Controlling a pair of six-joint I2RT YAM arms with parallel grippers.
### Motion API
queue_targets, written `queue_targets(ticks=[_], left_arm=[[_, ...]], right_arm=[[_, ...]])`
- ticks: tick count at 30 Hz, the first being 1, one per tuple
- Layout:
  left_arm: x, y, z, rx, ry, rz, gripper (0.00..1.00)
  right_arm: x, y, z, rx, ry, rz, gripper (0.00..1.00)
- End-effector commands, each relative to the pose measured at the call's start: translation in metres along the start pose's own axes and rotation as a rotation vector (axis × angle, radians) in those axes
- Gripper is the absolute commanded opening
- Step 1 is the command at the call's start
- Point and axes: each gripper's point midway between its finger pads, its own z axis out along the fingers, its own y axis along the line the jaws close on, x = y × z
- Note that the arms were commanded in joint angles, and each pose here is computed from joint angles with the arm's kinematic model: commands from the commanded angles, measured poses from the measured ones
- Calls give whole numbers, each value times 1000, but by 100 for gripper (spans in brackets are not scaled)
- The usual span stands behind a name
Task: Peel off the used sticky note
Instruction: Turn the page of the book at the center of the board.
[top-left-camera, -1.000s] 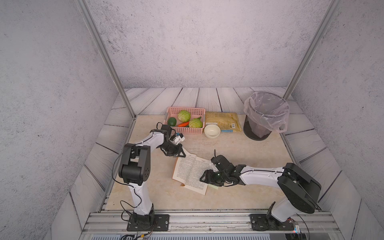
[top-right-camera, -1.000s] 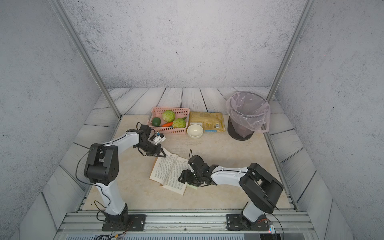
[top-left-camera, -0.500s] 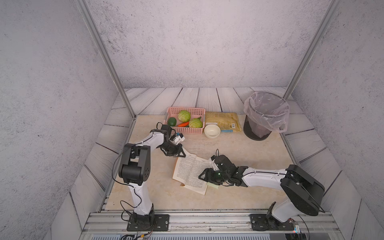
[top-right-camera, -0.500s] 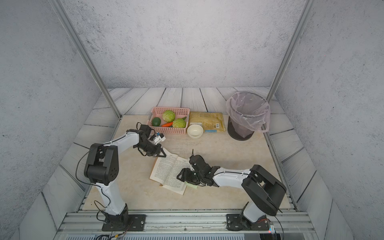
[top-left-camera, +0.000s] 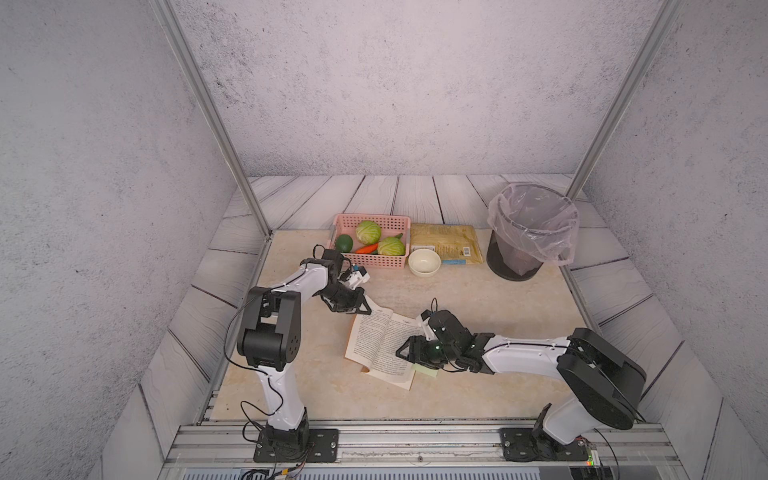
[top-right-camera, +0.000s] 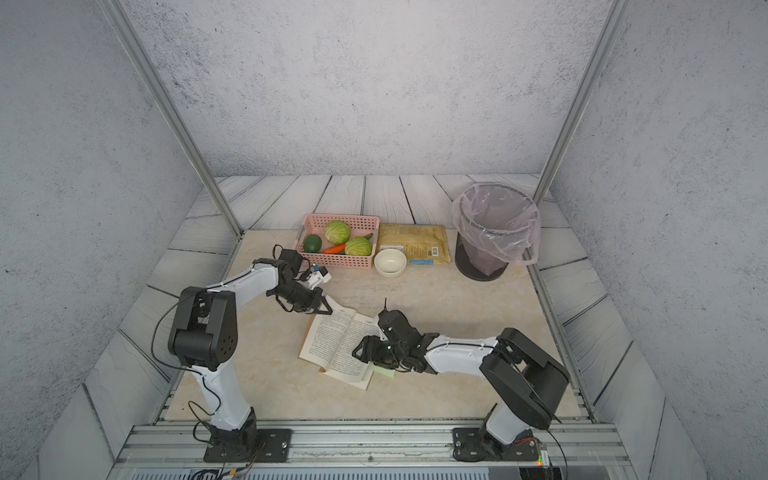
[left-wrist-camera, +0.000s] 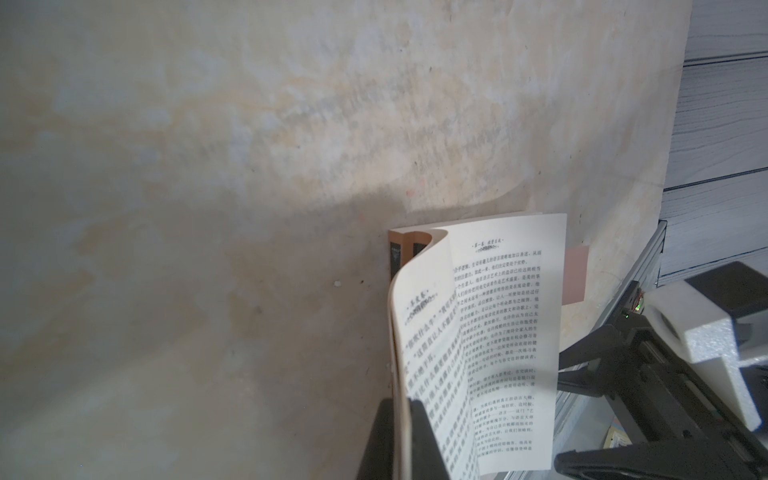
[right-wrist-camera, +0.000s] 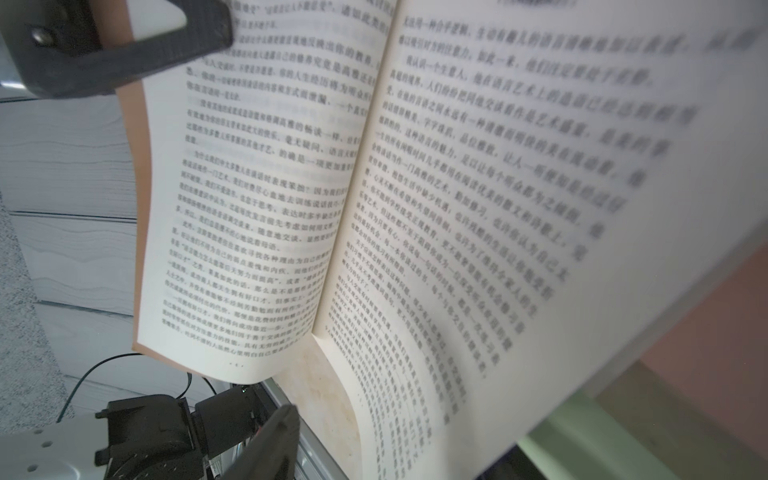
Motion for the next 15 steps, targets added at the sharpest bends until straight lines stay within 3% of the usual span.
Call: queue_targets(ticks=[1,10,15], left_arm=[[5,8,6,-9,31,-11,0],[4,6,4,-3,28,-12,0],[4,3,3,10,24,-11,0]], right_arm=[[-1,1,4,2,1,-16,67],[-7,11,-2,34,-2,-60,58],[-10,24,-3,28,6,-98,59]])
